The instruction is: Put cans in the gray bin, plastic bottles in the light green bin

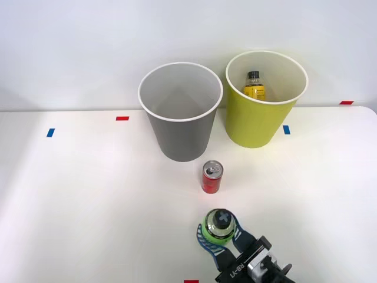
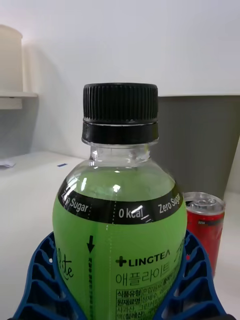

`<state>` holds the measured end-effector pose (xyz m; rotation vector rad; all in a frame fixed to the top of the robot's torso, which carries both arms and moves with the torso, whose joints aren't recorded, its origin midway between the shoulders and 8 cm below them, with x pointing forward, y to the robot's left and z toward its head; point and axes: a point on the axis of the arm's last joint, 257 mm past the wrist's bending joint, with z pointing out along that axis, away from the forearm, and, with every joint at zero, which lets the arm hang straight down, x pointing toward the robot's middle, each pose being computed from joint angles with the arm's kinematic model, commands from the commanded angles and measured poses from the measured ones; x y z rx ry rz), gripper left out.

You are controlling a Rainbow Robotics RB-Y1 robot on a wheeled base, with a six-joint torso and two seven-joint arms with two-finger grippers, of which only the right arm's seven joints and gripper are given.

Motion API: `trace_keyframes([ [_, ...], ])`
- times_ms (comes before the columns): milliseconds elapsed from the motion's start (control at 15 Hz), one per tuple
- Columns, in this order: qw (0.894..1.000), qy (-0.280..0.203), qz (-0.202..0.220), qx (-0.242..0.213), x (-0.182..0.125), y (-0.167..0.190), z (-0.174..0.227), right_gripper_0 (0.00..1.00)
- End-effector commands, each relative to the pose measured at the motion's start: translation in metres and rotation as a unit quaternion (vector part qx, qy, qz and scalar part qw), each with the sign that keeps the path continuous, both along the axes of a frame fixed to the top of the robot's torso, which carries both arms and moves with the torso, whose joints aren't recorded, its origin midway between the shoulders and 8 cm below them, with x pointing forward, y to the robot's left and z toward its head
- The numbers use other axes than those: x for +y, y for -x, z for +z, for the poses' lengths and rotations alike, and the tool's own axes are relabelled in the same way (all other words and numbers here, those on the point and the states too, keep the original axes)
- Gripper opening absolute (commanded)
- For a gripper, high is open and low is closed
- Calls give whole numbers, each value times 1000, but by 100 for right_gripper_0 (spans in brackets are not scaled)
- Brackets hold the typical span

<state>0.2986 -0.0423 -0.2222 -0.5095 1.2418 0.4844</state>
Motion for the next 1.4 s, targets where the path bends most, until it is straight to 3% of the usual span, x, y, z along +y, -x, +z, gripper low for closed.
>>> trace_keyframes([
  [67, 1000, 6, -1, 10, -4, -3, 28, 0],
  [733, 999, -24, -31, -21, -21, -50, 172, 0],
  [1000, 996, -67, -37, -38, -38, -80, 218, 0],
  [1400, 995, -65, -69, -20, -67, -138, 274, 0],
])
